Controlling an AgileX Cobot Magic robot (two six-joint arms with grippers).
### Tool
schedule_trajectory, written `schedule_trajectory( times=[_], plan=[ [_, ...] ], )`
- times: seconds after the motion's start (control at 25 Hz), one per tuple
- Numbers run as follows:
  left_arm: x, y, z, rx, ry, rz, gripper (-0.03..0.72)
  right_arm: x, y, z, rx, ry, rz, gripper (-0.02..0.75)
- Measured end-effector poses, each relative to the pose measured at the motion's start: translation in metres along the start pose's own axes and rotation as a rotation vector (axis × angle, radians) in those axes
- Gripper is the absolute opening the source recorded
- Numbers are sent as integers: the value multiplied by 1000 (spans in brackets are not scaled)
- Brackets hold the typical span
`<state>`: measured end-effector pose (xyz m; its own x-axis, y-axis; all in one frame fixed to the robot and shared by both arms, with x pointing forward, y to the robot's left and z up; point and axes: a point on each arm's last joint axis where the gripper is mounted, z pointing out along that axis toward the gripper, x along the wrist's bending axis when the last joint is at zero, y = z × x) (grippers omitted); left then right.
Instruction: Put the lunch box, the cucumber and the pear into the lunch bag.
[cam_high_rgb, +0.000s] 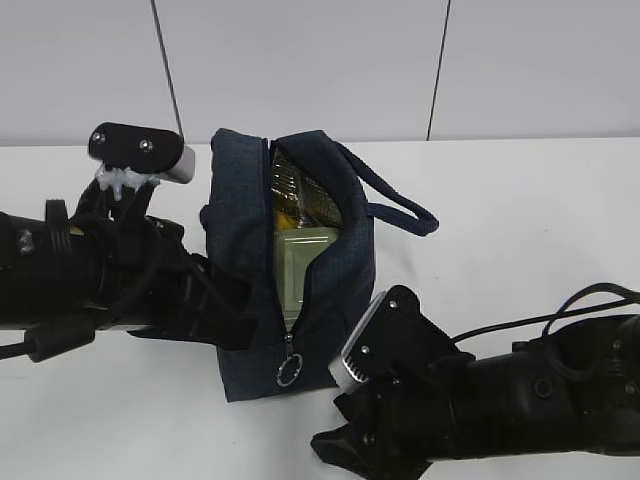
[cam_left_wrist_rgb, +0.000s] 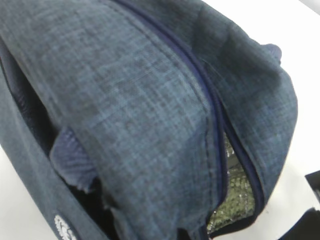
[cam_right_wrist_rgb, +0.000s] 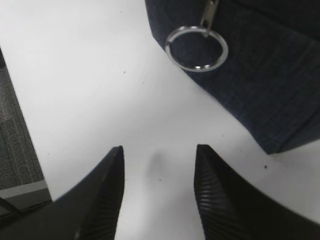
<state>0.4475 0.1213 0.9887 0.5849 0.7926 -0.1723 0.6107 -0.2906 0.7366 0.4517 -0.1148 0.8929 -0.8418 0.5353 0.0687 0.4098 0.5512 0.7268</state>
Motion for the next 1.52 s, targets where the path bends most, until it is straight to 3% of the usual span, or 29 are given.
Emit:
schedule_trajectory(
  times=[0.8, 1.12, 1.52],
  plan=[
    [0, 0, 0, -1, 1, 0, 3, 5, 27, -5, -133, 4, 50, 361],
    [0, 0, 0, -1, 1, 0, 3, 3, 21, 11, -130, 30, 102, 438],
    [0, 0, 0, -1, 1, 0, 3, -3, 26, 26, -138, 32, 122, 444]
  ],
)
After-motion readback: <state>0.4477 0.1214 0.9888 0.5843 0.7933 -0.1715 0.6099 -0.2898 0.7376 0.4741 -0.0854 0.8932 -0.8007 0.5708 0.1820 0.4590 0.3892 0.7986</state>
